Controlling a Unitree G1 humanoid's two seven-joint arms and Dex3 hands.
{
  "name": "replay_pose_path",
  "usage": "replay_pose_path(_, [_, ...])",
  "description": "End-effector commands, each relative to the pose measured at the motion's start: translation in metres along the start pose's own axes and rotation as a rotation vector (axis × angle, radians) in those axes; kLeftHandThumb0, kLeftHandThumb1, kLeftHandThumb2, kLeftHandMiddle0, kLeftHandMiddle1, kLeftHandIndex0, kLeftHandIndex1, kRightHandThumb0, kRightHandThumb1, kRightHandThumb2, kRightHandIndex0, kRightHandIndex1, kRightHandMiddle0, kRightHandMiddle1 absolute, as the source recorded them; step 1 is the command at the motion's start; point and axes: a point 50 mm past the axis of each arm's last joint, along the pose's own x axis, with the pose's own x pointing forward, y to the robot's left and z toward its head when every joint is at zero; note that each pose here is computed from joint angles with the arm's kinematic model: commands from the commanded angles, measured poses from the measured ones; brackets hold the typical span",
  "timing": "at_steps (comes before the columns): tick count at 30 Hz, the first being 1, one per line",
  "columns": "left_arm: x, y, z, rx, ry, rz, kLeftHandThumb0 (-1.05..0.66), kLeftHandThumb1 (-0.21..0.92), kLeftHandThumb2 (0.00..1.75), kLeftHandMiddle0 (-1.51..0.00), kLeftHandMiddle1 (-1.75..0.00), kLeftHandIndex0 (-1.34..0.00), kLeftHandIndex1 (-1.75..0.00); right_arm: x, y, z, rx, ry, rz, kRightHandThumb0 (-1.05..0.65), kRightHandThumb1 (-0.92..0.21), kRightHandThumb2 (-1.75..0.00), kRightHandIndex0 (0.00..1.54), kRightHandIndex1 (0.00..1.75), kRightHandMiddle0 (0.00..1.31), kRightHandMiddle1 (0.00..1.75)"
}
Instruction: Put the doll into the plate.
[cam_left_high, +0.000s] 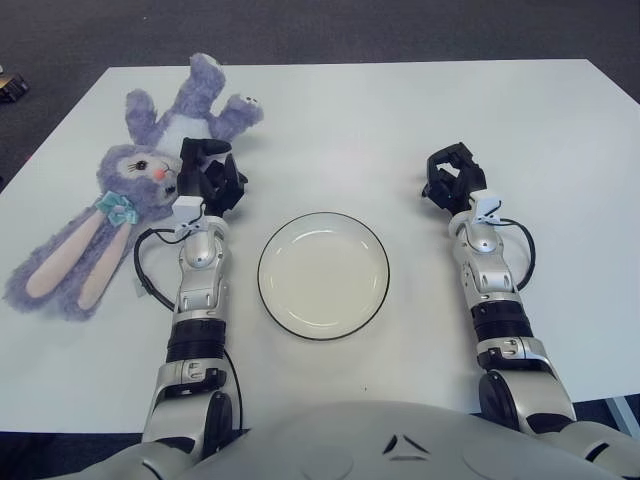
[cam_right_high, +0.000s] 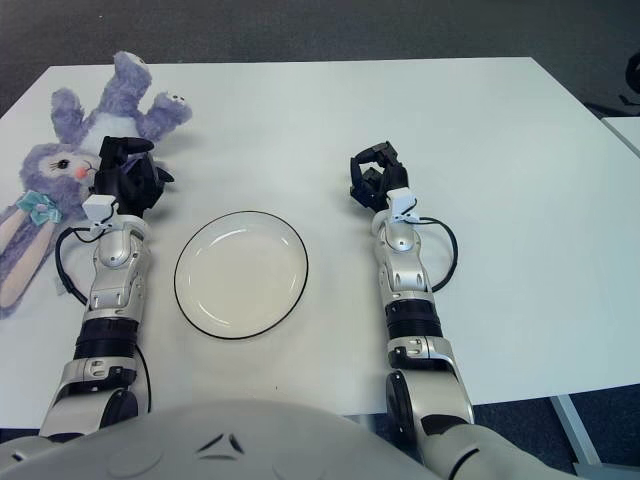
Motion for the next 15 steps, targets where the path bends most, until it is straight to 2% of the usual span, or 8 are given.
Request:
replay_pose_path(1, [-0.0313,0.0038,-0.0232,0.127,0.059,-0.029,-0.36,0.89,0.38,-0.76,-1.75,-0.41,-1.55,-0.0099,0.0006,-0.0226,-0.007,0.108,0.012,-0.38,-0.73,-0.76,0.76,1.75,0.33,1.74])
replay_pose_path(4, [-0.0316,0.0051,-0.0227,0.291,-0.005,-0.006,-0.36,0.91,0.36,-0.72,-1.75,-0.39,-1.56,-0.0101,0.0002,-0.0229,-0.007,0.109,0.014,-0.38,-0.73,-0.77,0.76,1.75,0.32,1.74])
replay_pose_path(7, [-0.0322,0.0053,-0.0225,0.383,-0.042,0.011,-0.36,0.92,0.35,-0.69,-1.75,-0.39,-1.56,-0.0102,-0.0001,-0.023,-0.007,0.109,0.014,-0.38,-0.73,-0.77,0.76,1.75,0.32,1.75])
replay_pose_path(9, [-0.0328,0.0064,-0.0203,0.484,-0.109,0.026,-0.36,0.92,0.34,-0.66,-1.75,-0.39,-1.56,-0.0103,-0.0005,-0.0232,-0.008,0.11,0.015,-0.38,-0.73,-0.77,0.76,1.75,0.32,1.75])
replay_pose_path(15, [-0.0338,0.0058,-0.0155,0.578,-0.25,0.062,-0.36,0.92,0.34,-0.64,-1.75,-0.39,-1.56,-0.0108,-0.0011,-0.0238,-0.009,0.113,0.015,-0.38,-0.73,-0.77,0.76,1.75,0.32,1.75])
